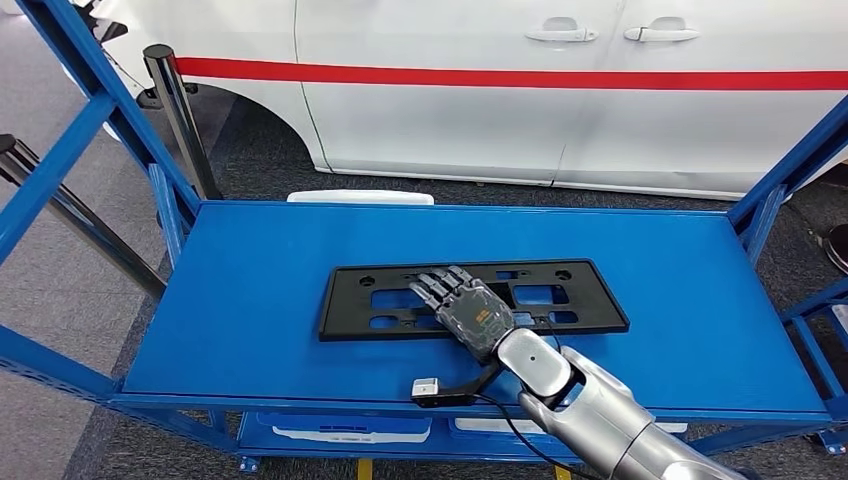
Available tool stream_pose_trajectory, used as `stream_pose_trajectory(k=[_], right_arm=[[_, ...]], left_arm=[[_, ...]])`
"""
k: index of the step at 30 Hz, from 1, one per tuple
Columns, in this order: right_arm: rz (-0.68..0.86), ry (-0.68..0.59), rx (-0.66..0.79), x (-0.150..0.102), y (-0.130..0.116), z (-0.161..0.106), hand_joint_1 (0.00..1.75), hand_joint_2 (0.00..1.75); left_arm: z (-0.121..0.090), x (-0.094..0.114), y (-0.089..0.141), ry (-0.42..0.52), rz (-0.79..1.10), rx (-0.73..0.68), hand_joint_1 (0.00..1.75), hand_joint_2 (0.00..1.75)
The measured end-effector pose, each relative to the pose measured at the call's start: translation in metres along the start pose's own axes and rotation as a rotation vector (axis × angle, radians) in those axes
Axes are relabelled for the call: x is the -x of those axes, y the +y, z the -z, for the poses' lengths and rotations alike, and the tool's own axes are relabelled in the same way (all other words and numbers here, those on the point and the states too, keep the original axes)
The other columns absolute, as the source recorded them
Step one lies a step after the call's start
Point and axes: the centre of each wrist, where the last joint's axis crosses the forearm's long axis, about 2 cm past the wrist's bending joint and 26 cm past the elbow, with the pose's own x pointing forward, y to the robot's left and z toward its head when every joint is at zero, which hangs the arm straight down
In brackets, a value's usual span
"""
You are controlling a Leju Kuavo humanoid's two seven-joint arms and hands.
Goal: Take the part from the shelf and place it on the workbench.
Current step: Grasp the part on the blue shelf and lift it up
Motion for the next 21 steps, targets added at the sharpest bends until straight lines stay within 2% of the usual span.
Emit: stream_pose_trajectory(k=[5, 11, 21], right_arm=[[0.007, 0.026, 0.010, -0.001, 0.005, -0.003, 1.64, 1.75], [0.022, 0.057, 0.039, -0.002, 0.010, -0.008, 1.73, 1.75], [0.083, 0.144, 0.145, -0.006, 0.020, -0.031, 1.75, 1.75]], left_arm=[[-0.001, 0.001, -0.001, 0.002, 0.002, 0.002, 0.00, 0.00], [-0.001, 0.001, -0.001, 0.003, 0.003, 0.002, 0.00, 0.00], [-0.001, 0.002, -0.001, 0.006, 0.010, -0.002, 0.00, 0.00]])
